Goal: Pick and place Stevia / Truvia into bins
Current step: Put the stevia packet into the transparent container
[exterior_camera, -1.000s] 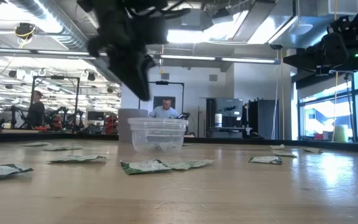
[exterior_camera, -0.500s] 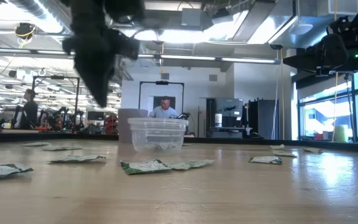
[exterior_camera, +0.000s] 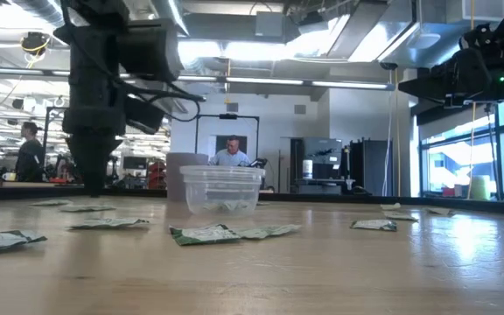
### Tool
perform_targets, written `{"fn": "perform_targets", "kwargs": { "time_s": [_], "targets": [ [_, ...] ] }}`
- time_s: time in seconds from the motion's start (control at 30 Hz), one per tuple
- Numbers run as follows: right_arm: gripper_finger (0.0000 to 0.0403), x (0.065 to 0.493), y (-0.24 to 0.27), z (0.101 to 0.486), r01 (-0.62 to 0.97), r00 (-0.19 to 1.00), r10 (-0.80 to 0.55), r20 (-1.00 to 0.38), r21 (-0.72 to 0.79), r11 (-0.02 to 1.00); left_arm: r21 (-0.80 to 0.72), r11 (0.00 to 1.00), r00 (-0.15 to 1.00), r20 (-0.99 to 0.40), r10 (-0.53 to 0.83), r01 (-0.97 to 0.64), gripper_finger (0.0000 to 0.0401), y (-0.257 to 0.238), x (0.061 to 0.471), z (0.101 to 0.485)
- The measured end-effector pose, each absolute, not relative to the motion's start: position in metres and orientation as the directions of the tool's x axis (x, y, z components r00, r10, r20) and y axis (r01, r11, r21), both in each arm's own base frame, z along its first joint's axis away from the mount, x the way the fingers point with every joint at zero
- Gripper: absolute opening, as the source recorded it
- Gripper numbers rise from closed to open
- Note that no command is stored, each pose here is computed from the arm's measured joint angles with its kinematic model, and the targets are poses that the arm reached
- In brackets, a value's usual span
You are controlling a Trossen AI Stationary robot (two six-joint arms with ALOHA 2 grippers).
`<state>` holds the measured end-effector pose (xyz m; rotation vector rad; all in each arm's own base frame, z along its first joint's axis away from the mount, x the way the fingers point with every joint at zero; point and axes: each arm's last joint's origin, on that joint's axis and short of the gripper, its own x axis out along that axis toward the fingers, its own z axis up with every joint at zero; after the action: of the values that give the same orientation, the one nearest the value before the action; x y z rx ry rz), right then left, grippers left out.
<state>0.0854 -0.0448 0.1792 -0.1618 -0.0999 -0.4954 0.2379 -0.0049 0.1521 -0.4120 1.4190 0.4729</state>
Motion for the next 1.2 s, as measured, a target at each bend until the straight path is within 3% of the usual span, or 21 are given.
{"fn": "perform_targets", "kwargs": {
  "time_s": [0.57, 0.87, 1.2],
  "targets": [
    [0.0026, 0.085, -0.045, 0.179, 0.48, 0.875, -0.465, 0.135, -0.13, 0.867, -0.092, 0.822, 0.166, -0.986, 0.004, -0.562, 0.0093, -0.006, 0.235, 0.136],
    [0.0026, 0.085, -0.045, 0.179, 0.481, 0.875, -0.465, 0.135, -0.132, 0.867, -0.077, 0.827, 0.15, -0.989, 0.009, -0.557, 0.0054, -0.006, 0.231, 0.133],
    [0.0026, 0.085, -0.045, 0.179, 0.481, 0.875, -0.465, 0.136, -0.133, 0.866, -0.112, 0.897, 0.189, -0.981, -0.032, -0.427, 0.0006, -0.008, 0.244, 0.146]
  ]
}}
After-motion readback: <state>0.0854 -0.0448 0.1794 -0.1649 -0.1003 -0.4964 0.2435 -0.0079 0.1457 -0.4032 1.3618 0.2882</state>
